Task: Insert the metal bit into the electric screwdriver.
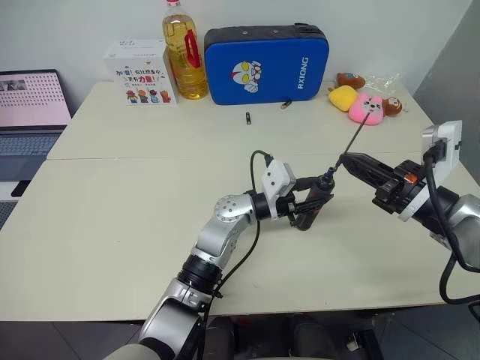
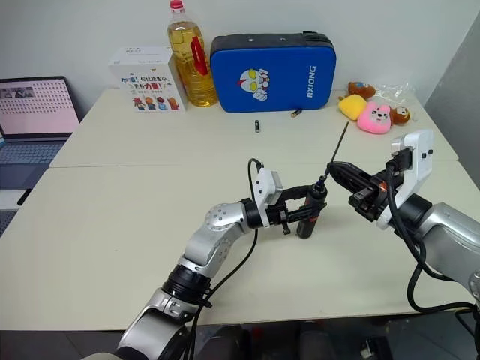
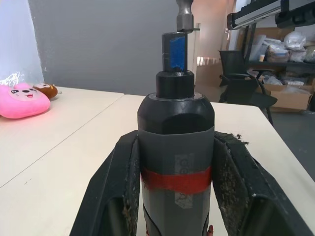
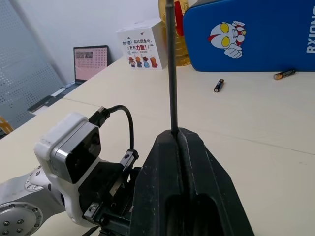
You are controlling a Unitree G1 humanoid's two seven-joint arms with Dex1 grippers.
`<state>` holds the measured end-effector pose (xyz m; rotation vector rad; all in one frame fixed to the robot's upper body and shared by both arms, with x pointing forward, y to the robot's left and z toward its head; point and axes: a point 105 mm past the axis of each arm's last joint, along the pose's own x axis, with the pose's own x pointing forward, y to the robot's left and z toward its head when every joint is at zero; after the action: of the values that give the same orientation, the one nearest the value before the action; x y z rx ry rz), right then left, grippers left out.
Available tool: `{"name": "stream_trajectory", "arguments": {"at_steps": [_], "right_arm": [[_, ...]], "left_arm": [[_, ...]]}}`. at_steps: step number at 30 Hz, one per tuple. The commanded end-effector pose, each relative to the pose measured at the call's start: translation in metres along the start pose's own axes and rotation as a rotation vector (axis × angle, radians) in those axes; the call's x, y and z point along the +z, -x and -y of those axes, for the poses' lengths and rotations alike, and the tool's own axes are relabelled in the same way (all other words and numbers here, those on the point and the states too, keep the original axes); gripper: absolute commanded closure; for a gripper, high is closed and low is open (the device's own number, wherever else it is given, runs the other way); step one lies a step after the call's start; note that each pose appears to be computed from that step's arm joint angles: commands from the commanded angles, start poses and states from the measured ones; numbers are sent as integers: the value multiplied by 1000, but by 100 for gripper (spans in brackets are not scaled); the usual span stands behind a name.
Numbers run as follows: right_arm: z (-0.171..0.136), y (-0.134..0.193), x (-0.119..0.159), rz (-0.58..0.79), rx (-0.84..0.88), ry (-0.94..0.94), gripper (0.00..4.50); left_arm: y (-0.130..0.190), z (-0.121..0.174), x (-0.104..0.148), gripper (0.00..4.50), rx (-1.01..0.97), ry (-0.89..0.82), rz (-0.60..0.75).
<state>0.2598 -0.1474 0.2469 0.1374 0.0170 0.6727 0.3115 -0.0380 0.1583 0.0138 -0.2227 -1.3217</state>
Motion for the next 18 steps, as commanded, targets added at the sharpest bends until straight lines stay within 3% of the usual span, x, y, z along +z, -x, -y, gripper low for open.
{"name": "stream_trajectory", "arguments": {"at_steps": [1, 18], "right_arm": [[-6, 0, 9, 42, 21, 29, 447], [-5, -3, 8, 50, 25, 22, 447]], "left_arm": [[-1, 4, 11, 281, -24, -20, 38], [0, 6, 12, 281, -29, -24, 34]]}}
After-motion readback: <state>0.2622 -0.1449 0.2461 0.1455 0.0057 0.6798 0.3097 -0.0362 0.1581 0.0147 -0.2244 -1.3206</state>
